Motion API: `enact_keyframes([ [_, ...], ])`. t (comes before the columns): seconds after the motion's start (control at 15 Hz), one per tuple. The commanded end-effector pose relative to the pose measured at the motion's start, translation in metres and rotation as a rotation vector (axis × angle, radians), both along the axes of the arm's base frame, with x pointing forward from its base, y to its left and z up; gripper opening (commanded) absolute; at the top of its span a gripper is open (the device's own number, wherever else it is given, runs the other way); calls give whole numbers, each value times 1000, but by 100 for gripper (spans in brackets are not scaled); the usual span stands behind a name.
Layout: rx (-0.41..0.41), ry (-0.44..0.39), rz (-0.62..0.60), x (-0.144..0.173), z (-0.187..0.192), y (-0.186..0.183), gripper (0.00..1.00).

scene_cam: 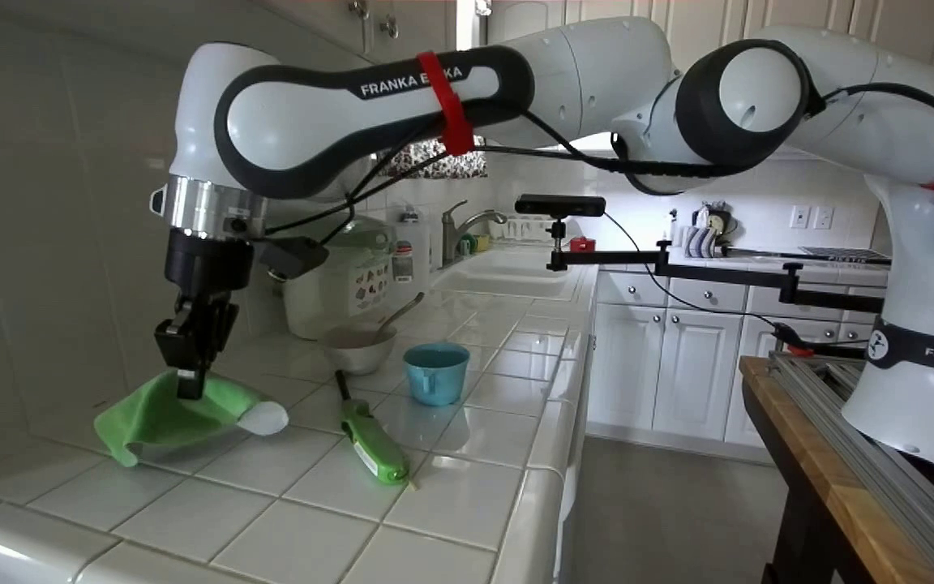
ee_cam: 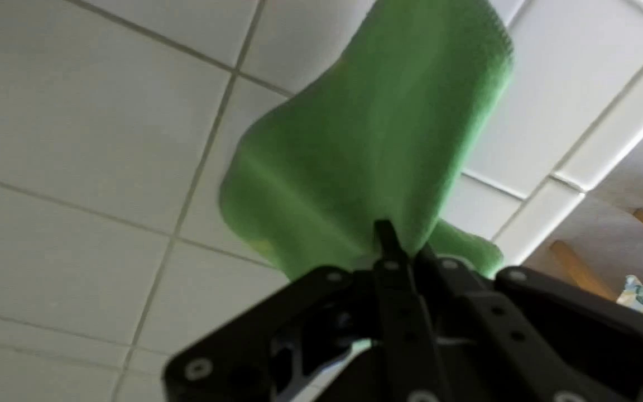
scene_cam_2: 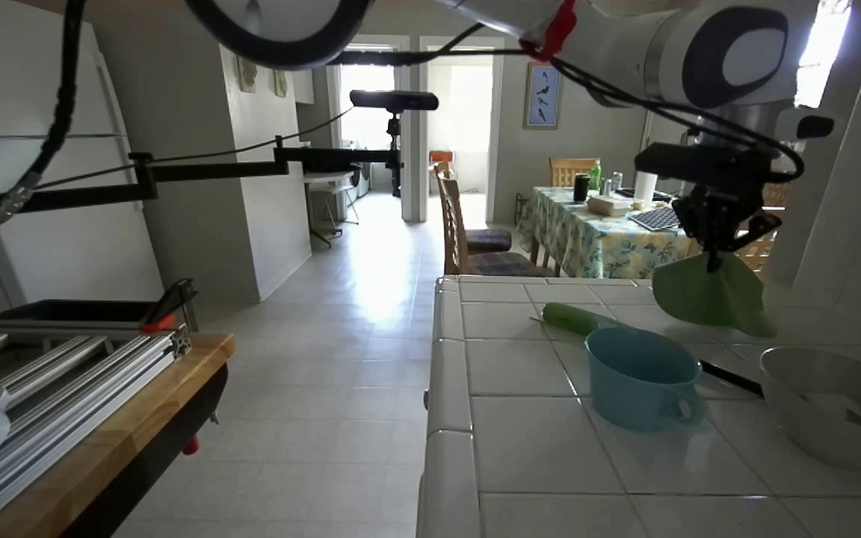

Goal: Use the green cloth to wipe the counter

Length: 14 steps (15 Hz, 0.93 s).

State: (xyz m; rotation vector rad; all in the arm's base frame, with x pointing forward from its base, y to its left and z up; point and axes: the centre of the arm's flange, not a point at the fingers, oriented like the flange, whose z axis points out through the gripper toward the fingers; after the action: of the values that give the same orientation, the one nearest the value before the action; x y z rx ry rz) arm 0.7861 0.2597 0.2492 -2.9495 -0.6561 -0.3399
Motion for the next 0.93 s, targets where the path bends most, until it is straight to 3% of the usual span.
enact_keyframes([
  [0.0,11,64,115,-20,24,8,1],
  [0.53,-47,148,152,-28,-23,9,1],
  [0.87,-55,157,190,-47,-21,26,1],
])
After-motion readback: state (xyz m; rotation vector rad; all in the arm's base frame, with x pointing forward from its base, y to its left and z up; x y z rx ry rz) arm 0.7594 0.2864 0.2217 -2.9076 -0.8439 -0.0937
